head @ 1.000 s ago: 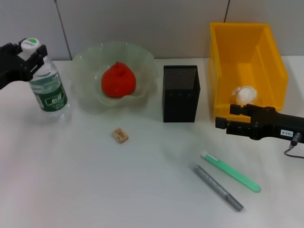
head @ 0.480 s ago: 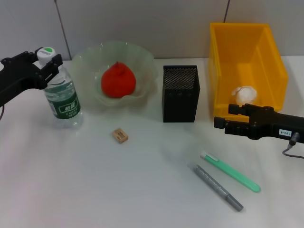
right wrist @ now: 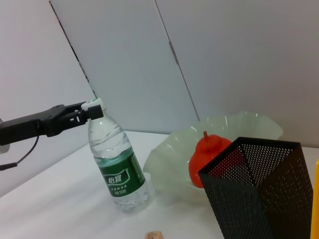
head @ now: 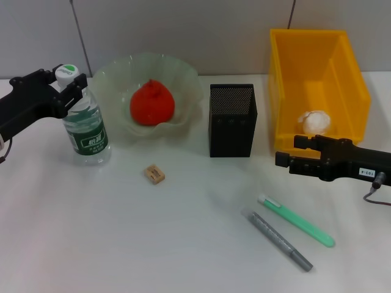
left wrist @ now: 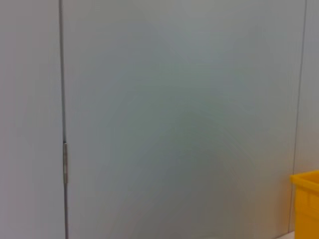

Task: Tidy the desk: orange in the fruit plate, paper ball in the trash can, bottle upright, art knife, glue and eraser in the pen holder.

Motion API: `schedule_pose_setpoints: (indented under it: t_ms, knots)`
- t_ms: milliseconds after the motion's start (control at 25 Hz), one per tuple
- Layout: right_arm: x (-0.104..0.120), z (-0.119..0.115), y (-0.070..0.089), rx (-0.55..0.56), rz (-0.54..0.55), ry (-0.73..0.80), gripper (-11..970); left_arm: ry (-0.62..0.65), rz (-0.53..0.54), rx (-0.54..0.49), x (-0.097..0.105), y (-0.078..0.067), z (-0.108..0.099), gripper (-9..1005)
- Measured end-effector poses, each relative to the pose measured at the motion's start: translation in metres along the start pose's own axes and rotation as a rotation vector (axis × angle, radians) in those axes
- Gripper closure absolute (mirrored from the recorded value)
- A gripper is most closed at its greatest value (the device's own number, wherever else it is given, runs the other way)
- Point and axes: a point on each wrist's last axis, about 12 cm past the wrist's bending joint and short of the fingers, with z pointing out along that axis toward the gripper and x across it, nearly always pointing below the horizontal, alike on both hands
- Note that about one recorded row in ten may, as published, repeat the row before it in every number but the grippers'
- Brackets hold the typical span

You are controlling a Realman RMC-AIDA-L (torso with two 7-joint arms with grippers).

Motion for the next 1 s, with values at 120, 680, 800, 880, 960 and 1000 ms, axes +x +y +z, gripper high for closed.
schedule_pose_setpoints:
  t_ms: [120, 680, 800, 880, 960, 1000]
  knots:
    - [0.0, 0.0, 0.0, -0.001, -0.001, 0.001, 120, 0.001, 0.02, 0.004, 0.002, -0.001, -0.002, 549]
    - [-0.001, 0.001, 0.0, -0.004, -0.003, 0.003, 121, 0.0, 0.032, 0.001, 0.003, 0.0, -0.007, 487]
    - [-0.001, 0.001, 0.001, -0.006, -0.003, 0.002, 121, -0.067, 0.045, -0.016, -0.011, 0.006, -0.019, 467]
    - [-0.001, 0.0, 0.0, -0.006, -0.004, 0.002, 121, -0.118, 0.039, -0.027, -0.021, 0.011, -0.031, 463]
    - [-0.001, 0.0, 0.0, -0.006, -0.005, 0.002, 121, -0.148, 0.031, -0.036, -0.026, 0.014, -0.04, 458]
    - [-0.001, 0.0, 0.0, -0.008, -0.005, 0.002, 121, -0.148, 0.031, -0.036, -0.026, 0.014, -0.04, 456]
